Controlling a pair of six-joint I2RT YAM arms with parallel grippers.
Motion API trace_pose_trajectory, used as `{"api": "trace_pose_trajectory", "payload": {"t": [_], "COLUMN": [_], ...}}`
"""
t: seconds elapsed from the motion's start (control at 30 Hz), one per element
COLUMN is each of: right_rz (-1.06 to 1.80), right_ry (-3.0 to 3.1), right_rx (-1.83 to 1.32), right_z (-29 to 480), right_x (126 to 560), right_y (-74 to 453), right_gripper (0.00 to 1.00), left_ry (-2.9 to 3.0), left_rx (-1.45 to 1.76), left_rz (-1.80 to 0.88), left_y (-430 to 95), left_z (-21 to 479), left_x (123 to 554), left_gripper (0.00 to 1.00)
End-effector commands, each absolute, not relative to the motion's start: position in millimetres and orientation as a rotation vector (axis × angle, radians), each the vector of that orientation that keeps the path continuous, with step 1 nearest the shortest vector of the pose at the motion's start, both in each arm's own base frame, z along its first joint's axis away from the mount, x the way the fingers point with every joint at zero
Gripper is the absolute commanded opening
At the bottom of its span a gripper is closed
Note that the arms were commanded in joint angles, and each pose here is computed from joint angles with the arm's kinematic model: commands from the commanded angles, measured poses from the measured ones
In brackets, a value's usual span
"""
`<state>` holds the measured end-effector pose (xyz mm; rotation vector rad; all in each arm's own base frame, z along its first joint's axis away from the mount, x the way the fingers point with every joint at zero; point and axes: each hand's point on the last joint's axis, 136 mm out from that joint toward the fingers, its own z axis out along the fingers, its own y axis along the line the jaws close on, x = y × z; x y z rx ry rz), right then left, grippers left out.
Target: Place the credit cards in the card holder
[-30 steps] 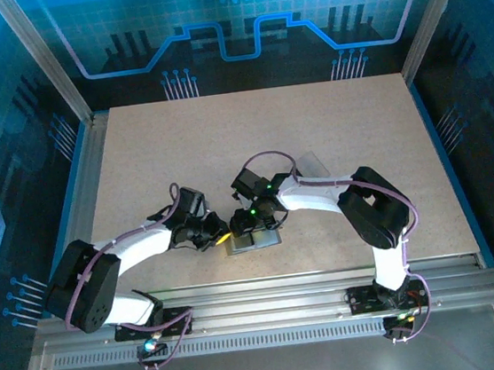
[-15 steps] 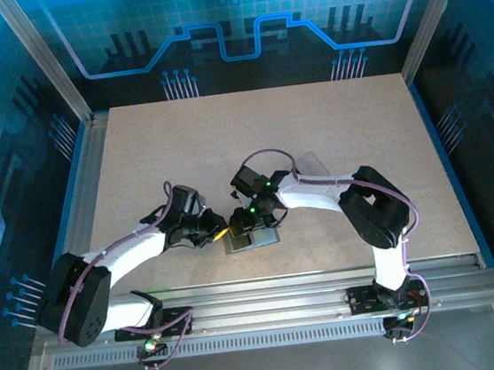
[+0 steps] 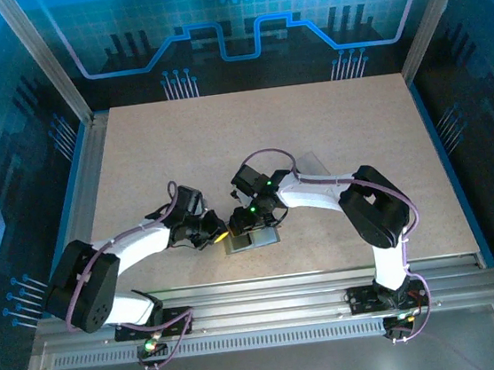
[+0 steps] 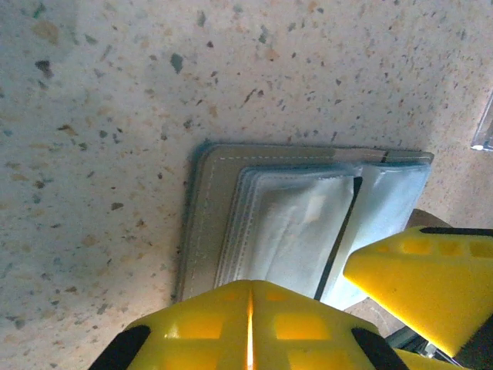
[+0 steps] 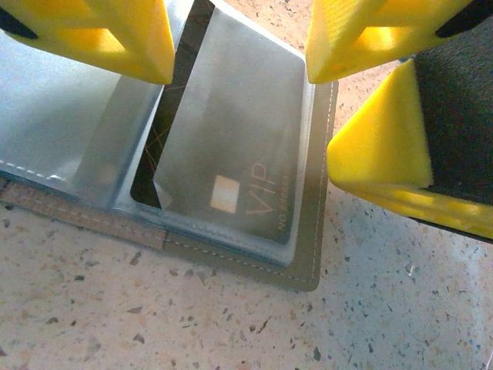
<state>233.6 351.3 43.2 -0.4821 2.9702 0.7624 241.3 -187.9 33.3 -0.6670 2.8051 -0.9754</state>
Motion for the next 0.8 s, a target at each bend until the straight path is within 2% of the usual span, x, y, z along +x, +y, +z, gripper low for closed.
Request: {"api": "trace_pose_trajectory", "payload": {"t": [0.0, 0.43, 0.67, 0.77], "right_rz": [0.737, 0.814, 0.922, 0.810], "right_ry": [3.013, 3.021, 2.950, 2.947], "right_rx": [-0.483, -0.511, -0.528, -0.541], "right_z": [36, 33, 50, 54], "right_x": [229, 222, 223, 228], "right_y": [346, 360, 370, 358], "right_gripper": [0.49, 0.48, 0.48, 0.49], "left_ry": [2.794, 2.835, 2.839, 2.842], "left_rx": [-0.646, -0.680, -0.697, -0.701], "left_rz": [-0.958, -0.917, -0.922, -0.921], "left_y": [-186, -181, -180, -180], "left_z": [33, 9, 4, 3], "left_x": [248, 238, 234, 234], "left_gripper": [0.10, 0.09, 0.09, 0.09]}}
